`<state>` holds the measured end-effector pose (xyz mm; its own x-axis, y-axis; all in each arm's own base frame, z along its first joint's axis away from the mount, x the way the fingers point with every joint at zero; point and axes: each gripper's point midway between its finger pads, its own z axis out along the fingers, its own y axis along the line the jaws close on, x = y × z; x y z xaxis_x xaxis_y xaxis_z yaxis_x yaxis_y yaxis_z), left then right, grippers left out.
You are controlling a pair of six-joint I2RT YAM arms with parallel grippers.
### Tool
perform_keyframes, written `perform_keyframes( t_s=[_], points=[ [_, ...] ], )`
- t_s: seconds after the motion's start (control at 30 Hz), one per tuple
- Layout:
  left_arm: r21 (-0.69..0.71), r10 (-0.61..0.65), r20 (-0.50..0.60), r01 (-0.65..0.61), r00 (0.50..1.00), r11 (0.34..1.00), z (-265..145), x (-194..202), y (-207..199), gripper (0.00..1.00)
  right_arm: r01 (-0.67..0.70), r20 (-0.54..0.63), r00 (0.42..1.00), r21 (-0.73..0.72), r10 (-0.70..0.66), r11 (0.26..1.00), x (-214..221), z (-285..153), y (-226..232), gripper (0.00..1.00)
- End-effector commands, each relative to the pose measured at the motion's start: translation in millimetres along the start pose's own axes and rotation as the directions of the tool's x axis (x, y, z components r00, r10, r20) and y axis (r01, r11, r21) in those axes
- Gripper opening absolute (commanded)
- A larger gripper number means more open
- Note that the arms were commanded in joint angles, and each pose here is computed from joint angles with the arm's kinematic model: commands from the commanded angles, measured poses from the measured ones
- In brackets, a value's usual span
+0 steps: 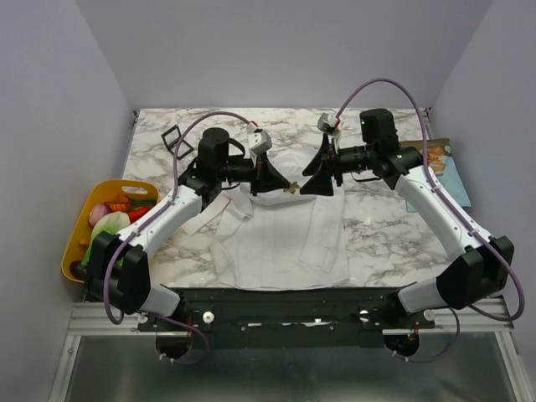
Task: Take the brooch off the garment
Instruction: Place the brooch in the brooch box.
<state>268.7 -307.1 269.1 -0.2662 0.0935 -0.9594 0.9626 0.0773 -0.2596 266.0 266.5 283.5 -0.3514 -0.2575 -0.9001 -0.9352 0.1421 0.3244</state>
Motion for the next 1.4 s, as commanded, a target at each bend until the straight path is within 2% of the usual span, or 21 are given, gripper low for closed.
perform_keyframes(
  t_s=[0.0,0.03,0.1,0.27,0.4,0.57,0.77,0.8,0.97,1.17,1.27,1.37],
  points=[
    [-0.161,0.085,-0.017,-0.087,0.996,0.983,-15.5,-13.8,19.1,0.00,0.055,0.009,0.998,0.093,-0.056,0.994,-4.8,-14.7,-7.4,0.87],
    [-0.189,0.108,-0.024,-0.110,0.994,0.976,-18.5,-15.4,24.5,0.00,0.061,0.009,0.998,0.101,-0.062,0.993,-5.4,-15.9,-8.0,0.89],
    [-0.254,0.128,-0.043,-0.134,0.991,0.958,-25.8,-18.2,34.5,0.00,0.057,0.013,0.998,0.121,-0.059,0.991,-5.0,-18.8,-11.5,0.99],
    [-0.393,0.160,-0.123,-0.196,0.979,0.898,-42.9,-15.5,60.2,0.00,0.063,0.005,0.998,0.177,-0.065,0.982,-4.2,-21.8,-20.9,1.00],
    [-0.505,0.198,-0.206,-0.278,0.958,0.817,-61.5,-19.5,83.2,0.00,0.071,-0.004,0.997,0.233,-0.072,0.970,-2.0,-24.9,-30.5,1.00],
    [-0.652,0.209,-0.329,-0.382,0.921,0.655,-97.3,-19.1,118.4,0.00,0.076,-0.001,0.997,0.245,-0.078,0.967,-3.1,-26.2,-31.0,1.00],
    [-0.725,0.213,-0.438,-0.483,0.874,0.491,-131.6,-24.7,141.9,0.00,0.082,0.006,0.996,0.247,-0.086,0.965,-5.1,-28.1,-28.3,1.00],
    [-0.742,0.195,-0.459,-0.495,0.867,0.453,-140.6,-23.9,147.5,0.00,0.083,0.008,0.996,0.248,-0.088,0.965,-5.4,-28.2,-28.2,1.00],
    [-0.765,0.149,-0.518,-0.534,0.842,0.360,-162.4,-20.5,161.4,0.00,0.077,0.014,0.996,0.243,-0.083,0.967,-5.3,-27.8,-26.6,1.00],
    [-0.771,0.051,-0.611,-0.608,0.790,0.189,-197.8,-0.3,185.0,0.00,0.070,0.017,0.997,0.234,-0.076,0.970,-5.2,-27.1,-25.2,1.00],
    [-0.768,-0.030,-0.635,-0.627,0.772,0.130,-219.4,14.8,198.5,0.00,0.075,0.020,0.996,0.233,-0.082,0.970,-6.4,-28.1,-23.1,1.00],
    [-0.787,-0.107,-0.617,-0.607,0.780,0.111,-233.1,30.3,210.7,0.00,0.074,0.022,0.996,0.229,-0.081,0.971,-6.5,-27.6,-21.9,1.00]
  ],
)
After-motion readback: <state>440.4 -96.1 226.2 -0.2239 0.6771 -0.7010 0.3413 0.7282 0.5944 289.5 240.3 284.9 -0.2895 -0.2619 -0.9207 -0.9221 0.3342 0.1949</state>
